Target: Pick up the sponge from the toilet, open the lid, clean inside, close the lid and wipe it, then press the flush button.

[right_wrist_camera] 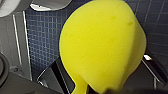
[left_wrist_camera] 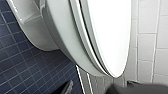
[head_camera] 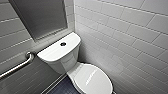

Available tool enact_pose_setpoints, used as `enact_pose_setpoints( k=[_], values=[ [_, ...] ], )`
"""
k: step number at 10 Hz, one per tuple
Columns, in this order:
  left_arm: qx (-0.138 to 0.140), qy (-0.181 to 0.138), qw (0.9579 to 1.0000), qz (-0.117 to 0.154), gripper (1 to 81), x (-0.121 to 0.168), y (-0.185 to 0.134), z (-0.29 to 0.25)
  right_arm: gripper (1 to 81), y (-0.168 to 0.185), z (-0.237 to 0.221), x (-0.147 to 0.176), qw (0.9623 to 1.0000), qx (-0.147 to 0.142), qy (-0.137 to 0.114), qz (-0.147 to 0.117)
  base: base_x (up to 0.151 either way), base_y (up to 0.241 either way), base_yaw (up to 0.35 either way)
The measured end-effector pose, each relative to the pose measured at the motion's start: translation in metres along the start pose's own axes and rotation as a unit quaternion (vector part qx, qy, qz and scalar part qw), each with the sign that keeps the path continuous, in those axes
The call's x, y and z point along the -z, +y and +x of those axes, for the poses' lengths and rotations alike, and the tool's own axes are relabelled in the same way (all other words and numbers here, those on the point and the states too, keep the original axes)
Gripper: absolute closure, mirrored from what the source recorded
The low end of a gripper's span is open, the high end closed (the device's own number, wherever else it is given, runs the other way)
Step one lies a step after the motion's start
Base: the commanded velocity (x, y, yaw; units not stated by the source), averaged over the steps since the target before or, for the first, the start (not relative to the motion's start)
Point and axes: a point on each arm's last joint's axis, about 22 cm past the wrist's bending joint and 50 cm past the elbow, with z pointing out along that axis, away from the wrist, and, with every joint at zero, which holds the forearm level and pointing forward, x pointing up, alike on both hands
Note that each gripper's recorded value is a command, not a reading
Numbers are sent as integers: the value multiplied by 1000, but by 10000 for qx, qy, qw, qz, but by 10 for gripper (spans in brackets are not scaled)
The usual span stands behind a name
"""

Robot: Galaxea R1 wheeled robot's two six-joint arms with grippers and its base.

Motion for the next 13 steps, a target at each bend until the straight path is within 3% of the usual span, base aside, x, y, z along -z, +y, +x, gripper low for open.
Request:
enact_pose_setpoints(
  k=[4,10,13],
  values=[
    [347,250,9991,-44,10,-11,4,23,811,4,-9,-6,9999,-80,-92,-64,0,0,0],
    [471,337,9976,-370,10,-36,43,29,811,4,-7,-9,9999,-82,-74,-73,0,0,0],
    [964,523,9932,-392,10,-36,42,38,811,-1,-10,-13,9999,-95,-90,-27,0,0,0]
  ],
)
